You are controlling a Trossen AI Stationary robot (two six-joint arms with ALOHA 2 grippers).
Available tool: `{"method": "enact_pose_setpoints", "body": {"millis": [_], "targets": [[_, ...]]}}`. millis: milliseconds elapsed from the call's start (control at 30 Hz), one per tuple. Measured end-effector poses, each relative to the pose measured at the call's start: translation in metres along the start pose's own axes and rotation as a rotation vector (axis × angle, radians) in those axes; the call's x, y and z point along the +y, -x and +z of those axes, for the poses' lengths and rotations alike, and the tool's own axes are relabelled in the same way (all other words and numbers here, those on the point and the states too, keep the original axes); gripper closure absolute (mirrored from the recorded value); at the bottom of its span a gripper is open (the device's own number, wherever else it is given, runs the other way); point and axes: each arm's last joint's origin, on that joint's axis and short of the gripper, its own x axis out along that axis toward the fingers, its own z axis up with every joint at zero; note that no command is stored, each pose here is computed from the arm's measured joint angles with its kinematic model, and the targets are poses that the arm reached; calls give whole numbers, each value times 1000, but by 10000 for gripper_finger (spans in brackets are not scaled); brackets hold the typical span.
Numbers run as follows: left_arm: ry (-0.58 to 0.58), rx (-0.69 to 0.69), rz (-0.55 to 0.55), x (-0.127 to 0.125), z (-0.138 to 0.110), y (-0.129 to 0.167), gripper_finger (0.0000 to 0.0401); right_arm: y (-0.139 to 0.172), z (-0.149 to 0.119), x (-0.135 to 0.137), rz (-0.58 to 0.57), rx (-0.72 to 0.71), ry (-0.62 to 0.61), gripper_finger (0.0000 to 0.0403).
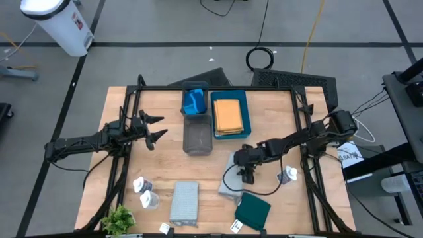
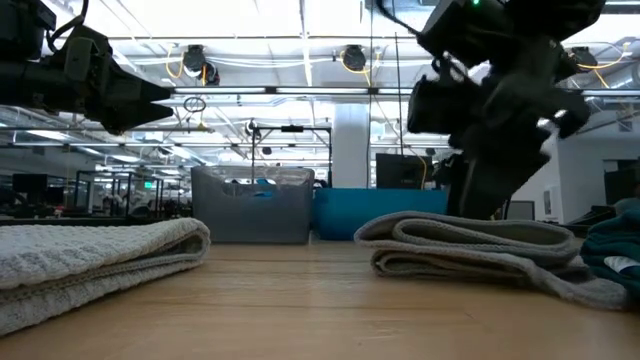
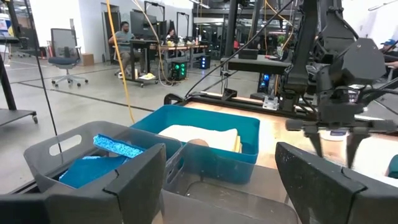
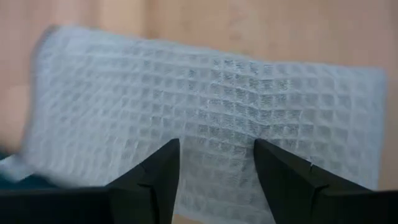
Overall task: Pick & Place Kitchen Items
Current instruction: Put the gray towel into the blue bin
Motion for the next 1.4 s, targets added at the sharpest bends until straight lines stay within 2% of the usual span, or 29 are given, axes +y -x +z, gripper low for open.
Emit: {"method": "enact_pose_setpoints", "body": {"millis": [200, 367, 500, 900, 1100, 1400], "targets": [[0, 0, 0, 0, 0, 0, 93, 18, 11, 7, 62, -92, 48, 216], [0, 1, 0, 0, 0, 0, 93, 34, 14, 4, -10, -150, 24, 216], [0, 0, 0, 0, 0, 0, 93, 32, 7, -8, -86, -138, -12, 216], [0, 0, 0, 0, 0, 0, 93, 23, -20, -52, -178, -63, -178, 216], [0, 1, 0, 0, 0, 0, 93, 20, -26, -57, -43, -68, -203, 216], [0, 0, 0, 0, 0, 0, 93, 18, -32, -58, 94, -75, -216, 216]]}}
